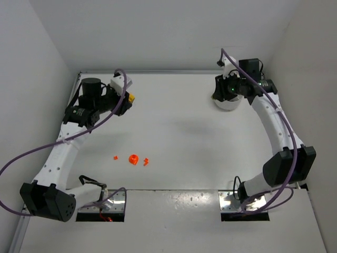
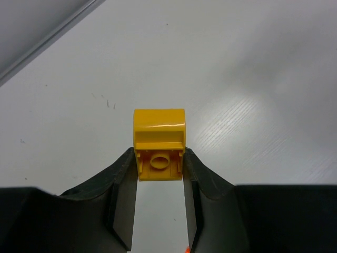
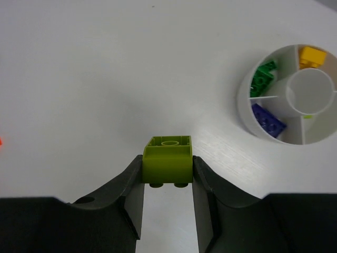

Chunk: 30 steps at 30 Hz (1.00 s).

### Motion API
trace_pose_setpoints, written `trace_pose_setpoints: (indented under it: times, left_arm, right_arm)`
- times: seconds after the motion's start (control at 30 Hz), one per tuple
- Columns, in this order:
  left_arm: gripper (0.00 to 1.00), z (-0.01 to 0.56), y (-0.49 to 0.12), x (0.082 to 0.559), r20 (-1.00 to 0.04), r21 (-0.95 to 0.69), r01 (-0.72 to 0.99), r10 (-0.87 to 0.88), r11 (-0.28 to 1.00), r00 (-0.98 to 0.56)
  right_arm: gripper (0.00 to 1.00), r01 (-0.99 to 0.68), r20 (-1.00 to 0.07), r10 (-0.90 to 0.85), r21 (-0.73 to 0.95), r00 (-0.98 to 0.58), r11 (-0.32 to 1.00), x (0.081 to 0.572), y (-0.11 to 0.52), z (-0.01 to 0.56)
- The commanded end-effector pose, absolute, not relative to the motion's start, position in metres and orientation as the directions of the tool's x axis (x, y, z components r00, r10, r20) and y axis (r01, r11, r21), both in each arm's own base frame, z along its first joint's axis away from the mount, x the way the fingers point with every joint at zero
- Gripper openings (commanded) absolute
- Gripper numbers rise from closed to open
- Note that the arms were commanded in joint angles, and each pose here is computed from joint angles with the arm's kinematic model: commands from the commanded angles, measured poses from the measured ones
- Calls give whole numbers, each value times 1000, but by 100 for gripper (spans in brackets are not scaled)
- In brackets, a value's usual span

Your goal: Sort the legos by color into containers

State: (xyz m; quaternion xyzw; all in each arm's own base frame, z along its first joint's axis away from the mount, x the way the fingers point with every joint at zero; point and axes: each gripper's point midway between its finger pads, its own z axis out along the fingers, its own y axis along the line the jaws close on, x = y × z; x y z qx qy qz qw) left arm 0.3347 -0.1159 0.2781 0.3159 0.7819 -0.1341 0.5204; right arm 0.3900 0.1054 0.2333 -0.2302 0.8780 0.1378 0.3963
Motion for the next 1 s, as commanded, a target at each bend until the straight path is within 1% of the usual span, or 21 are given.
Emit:
trace_pose_setpoints:
  times: [0.0,0.07,0.13,0.17,0.23,0.33,0.37,0.43,0.5,0.6,0.67,0.73,0.77,0.83,0.97]
  left_arm:
    - [0,292,-115,333,-900,113,610,341,784,-271]
    - [0,290,-115,340,-898,115,604,343,789,-276]
    - [0,301,-115,348,-915,78,565,285,821,-287]
    - [0,302,-116,352,-919,70,561,271,825,-285]
    - [0,310,-112,360,-932,91,540,263,837,-251]
    - [0,299,-110,379,-927,149,505,298,850,-229]
    - [0,288,-109,385,-917,142,502,305,853,-258]
    - [0,279,-108,395,-908,133,498,307,857,-286]
    - [0,273,-108,396,-897,113,499,305,859,-321]
    - [0,271,-108,397,-905,76,493,268,866,-330]
    - [0,255,-105,398,-897,48,479,249,876,-365]
    - [0,246,-107,402,-898,29,471,230,881,-375]
    - [0,242,-107,402,-897,8,463,211,886,-388]
    - [0,229,-110,401,-884,-16,467,206,884,-420]
    - [0,224,-109,400,-879,-1,476,226,879,-419]
  right_arm:
    - [0,-468,-734,-327,-13,-595,883,393,69,237]
    - [0,-453,-723,-307,8,-618,892,397,60,229]
    - [0,-431,-689,-279,54,-669,901,396,48,215]
    - [0,-446,-683,-275,83,-677,891,394,50,211]
    - [0,-442,-672,-270,95,-689,892,397,44,203]
    - [0,-415,-676,-248,93,-694,905,407,27,198]
    - [0,-410,-659,-239,116,-713,905,410,25,188]
    - [0,-398,-649,-229,123,-725,909,413,14,188]
    - [0,-395,-650,-217,139,-728,908,415,8,188]
    - [0,-388,-626,-227,132,-746,912,421,-4,181]
    - [0,-351,-607,-206,130,-767,927,422,-22,173]
    - [0,-325,-624,-195,100,-756,941,428,-41,172]
    - [0,-318,-653,-193,77,-732,945,437,-48,176]
    - [0,-342,-681,-222,43,-698,939,441,-53,183]
    - [0,-328,-669,-206,60,-715,943,466,-72,179]
